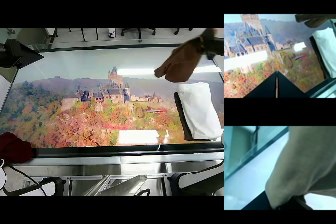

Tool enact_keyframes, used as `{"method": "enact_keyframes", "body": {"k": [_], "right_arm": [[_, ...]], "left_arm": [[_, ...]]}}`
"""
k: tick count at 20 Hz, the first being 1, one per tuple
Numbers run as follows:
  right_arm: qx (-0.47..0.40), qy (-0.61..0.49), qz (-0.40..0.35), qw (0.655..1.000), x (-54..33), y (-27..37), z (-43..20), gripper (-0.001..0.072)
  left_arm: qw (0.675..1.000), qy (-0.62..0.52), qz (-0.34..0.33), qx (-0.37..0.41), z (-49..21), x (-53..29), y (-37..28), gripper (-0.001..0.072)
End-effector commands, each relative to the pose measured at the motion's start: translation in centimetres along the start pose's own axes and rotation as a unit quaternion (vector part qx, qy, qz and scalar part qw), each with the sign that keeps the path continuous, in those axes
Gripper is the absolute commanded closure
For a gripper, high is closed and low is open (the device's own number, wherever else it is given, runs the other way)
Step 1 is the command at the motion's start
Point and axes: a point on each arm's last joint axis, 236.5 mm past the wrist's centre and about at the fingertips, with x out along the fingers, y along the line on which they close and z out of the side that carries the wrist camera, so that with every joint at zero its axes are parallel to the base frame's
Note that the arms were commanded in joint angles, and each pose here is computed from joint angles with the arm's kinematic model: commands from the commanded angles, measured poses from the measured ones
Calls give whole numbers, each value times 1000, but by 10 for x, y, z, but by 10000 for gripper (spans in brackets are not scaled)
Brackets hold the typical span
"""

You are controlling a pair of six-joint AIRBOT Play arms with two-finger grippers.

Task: Fold the shirts.

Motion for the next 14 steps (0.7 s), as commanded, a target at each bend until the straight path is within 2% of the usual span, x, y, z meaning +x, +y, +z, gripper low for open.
{"method": "enact_keyframes", "body": {"k": [1,4,7,14], "right_arm": [[33,-34,-47,998,-44,-72,39,689],[25,1,-63,998,-53,-105,29,689],[32,18,-65,997,-52,-113,20,689],[3,-70,-48,996,-58,-97,63,690]], "left_arm": [[1000,7,-1,0,-4,0,-1,688],[1000,7,-1,0,-3,0,-1,688],[1000,7,-1,0,-3,0,-1,687],[1000,6,0,0,-3,0,-1,687]]}}
